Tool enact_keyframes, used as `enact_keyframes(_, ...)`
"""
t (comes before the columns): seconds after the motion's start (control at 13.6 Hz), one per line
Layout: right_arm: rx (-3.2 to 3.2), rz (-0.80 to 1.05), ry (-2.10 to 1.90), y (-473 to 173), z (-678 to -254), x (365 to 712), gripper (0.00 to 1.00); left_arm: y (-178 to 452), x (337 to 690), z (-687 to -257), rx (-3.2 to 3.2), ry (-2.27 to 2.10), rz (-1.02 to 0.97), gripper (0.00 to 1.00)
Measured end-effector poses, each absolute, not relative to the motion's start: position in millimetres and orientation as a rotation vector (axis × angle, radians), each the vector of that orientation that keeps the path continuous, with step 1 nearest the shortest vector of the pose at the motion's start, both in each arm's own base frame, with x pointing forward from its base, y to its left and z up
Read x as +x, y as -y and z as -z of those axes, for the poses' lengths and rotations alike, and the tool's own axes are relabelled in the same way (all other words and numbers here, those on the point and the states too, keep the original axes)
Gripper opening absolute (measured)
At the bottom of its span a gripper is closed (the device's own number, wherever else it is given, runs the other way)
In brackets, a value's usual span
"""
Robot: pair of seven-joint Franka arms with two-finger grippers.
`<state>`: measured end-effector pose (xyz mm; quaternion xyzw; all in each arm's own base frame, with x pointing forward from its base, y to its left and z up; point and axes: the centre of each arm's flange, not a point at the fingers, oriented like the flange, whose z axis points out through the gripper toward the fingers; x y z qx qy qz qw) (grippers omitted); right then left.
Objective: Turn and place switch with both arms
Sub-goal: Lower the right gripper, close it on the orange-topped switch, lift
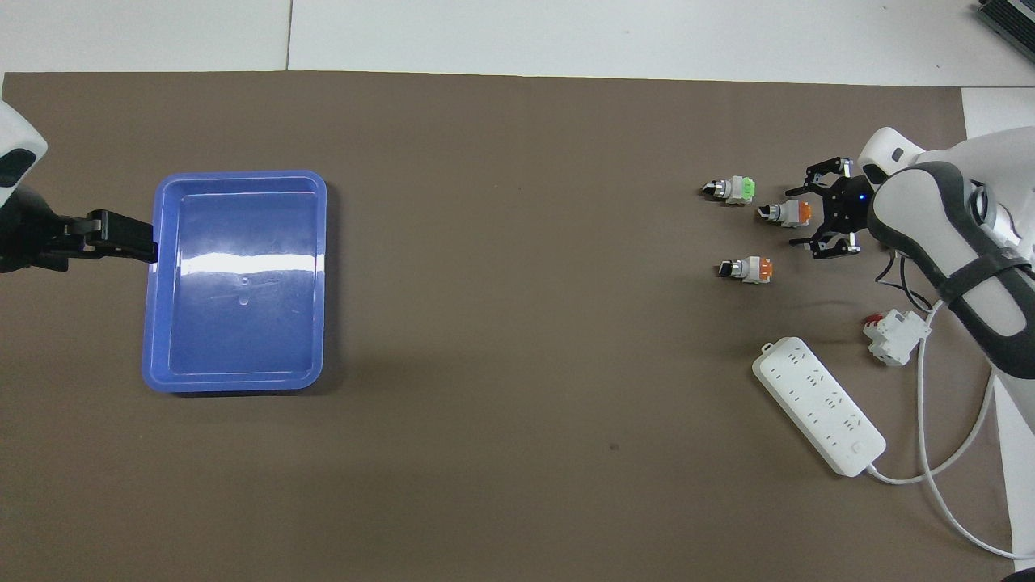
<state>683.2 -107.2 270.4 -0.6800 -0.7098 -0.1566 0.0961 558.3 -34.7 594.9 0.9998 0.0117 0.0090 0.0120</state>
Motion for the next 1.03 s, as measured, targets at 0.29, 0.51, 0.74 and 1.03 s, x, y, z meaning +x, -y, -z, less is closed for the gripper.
enact_keyframes(0.29, -2.049, 0.499, 2.06, 110, -266, 677, 0.78, 35, 558, -595, 3.117, -0.037, -0.028, 1.0)
enact_keyframes(0.51, -2.067, 0.517, 2.064, 112, -271, 678, 0.6, 35, 558, -595, 3.117, -0.037, -0.028, 1.0)
enact_keyframes(0.74, -2.072, 0.522, 2.064, 114, -274, 678, 0.44, 35, 558, -595, 3.117, -0.037, -0.028, 1.0)
enact_keyframes(1.03, -2.09, 0.564, 1.996, 118, -273, 676, 0.44, 35, 558, -595, 3.117, -0.037, -0.028, 1.0)
